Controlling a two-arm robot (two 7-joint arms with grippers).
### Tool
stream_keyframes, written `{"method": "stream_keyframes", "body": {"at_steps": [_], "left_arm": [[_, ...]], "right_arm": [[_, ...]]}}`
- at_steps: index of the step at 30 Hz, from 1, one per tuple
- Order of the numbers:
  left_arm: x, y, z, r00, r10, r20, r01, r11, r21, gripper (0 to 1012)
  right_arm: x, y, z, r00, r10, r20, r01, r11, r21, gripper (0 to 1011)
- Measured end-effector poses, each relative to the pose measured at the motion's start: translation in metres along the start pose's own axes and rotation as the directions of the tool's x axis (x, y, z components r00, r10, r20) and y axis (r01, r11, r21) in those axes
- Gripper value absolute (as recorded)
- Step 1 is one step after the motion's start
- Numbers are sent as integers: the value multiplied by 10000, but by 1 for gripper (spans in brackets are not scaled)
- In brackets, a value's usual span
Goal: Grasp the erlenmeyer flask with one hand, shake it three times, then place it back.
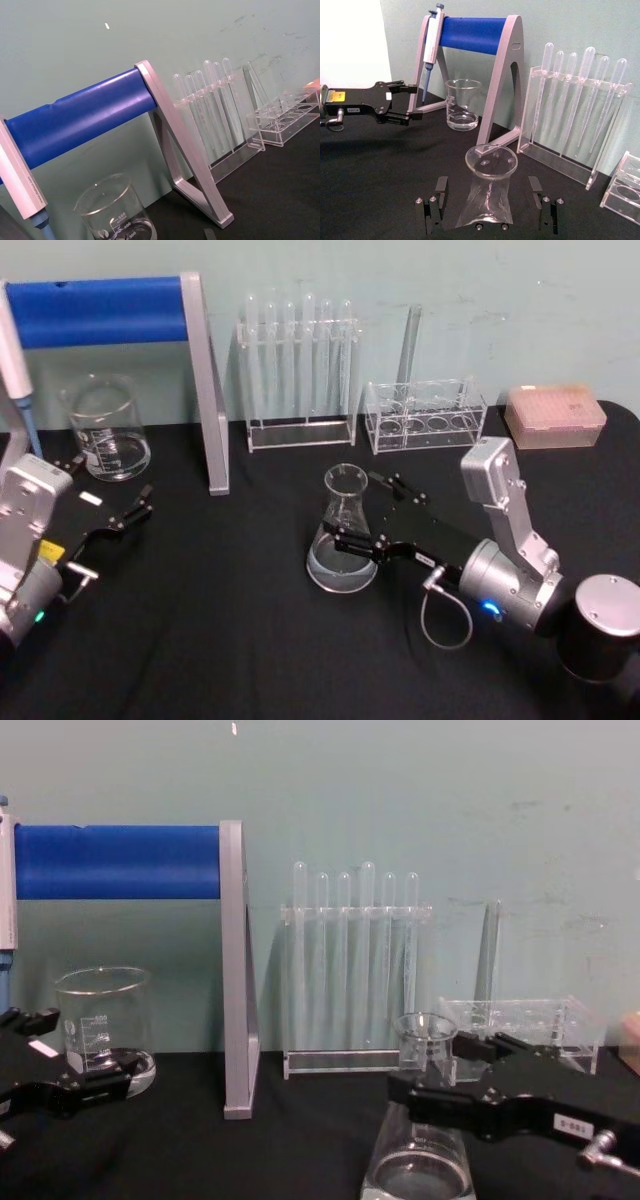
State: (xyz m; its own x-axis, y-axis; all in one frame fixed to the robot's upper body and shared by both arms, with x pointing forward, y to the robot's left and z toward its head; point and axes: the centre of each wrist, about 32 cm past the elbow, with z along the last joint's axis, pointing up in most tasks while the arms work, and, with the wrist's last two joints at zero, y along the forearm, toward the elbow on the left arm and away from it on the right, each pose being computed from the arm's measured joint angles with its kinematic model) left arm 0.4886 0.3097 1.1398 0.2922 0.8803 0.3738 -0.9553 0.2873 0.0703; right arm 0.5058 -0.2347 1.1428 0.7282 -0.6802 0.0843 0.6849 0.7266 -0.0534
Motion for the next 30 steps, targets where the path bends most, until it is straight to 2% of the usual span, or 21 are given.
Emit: {"method": "stream_keyframes", "body": {"at_steps": [13,25,30], "left_arm": [[0,0,0,10000,0,0,0,10000,0,1001],[0,0,0,10000,0,0,0,10000,0,1001],[0,0,0,10000,0,0,0,10000,0,1001]], "right_arm": [[29,149,5,10000,-52,-14,53,9999,148,1002],[31,144,3,10000,-60,-14,61,9999,149,1003],[31,142,2,10000,-64,-21,64,9999,149,908]]}}
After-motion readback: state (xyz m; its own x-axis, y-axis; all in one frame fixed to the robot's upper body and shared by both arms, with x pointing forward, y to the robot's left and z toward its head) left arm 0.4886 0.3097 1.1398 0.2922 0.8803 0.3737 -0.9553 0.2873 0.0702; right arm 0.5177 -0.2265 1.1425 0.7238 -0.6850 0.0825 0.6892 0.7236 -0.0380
